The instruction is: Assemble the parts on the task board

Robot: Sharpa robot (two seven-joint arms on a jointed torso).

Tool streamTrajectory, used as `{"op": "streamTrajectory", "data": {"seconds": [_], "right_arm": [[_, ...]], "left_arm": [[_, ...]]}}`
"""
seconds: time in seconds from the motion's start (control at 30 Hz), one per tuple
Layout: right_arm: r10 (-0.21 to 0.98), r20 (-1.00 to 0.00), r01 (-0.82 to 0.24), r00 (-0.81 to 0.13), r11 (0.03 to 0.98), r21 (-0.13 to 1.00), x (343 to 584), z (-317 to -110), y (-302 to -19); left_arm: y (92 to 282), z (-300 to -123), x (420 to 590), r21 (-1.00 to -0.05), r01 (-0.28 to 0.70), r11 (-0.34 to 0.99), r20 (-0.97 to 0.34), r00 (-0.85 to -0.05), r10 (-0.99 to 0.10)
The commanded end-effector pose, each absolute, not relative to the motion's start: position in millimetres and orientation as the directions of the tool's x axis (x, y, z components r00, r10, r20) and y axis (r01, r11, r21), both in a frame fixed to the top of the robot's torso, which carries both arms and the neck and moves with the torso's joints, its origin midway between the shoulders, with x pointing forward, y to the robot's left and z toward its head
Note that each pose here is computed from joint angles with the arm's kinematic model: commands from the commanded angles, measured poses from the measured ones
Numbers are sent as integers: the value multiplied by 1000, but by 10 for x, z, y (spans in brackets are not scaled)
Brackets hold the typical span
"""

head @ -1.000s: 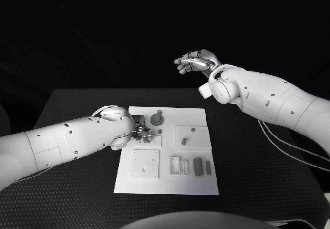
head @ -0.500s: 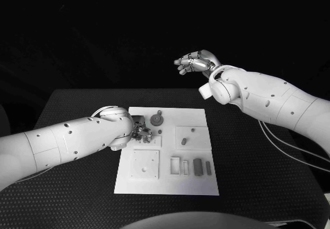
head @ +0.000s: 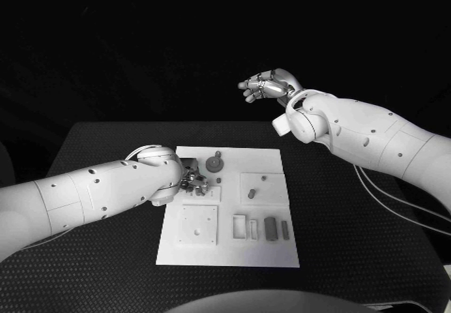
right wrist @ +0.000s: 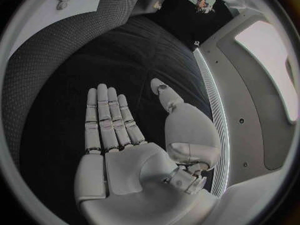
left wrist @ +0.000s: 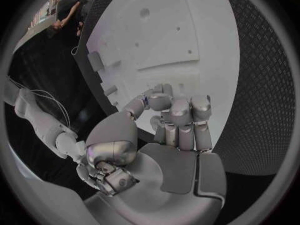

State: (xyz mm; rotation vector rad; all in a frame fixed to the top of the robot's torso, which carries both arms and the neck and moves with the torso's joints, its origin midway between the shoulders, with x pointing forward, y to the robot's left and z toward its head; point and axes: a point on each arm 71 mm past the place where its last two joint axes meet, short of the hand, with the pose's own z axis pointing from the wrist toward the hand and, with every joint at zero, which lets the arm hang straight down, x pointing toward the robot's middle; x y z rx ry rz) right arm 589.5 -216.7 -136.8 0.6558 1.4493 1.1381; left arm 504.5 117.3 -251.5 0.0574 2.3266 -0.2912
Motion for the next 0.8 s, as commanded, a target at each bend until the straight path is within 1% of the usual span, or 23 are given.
{"op": "streamTrajectory", "data": {"seconds": [0.03, 0.2, 0.53, 0.8], "right_arm": [[877, -418, -205, -236, 376, 904, 5889, -1368, -2155], [877, -418, -204, -236, 376, 904, 5890, -1369, -2161], [877, -418, -203, -236, 377, 904, 5891, -1371, -2166], [877, -419, -201, -235, 378, 904, 5891, -1380, -2178]], "left_arm": [[1193, -2610, 4995, -140, 140, 980, -689, -725, 5], [1172, -2589, 5002, -112, 172, 979, -724, -689, 39], [1174, -2601, 4988, -101, 181, 978, -710, -702, 56], [1190, -2599, 4997, -89, 181, 979, -715, -697, 64]]}}
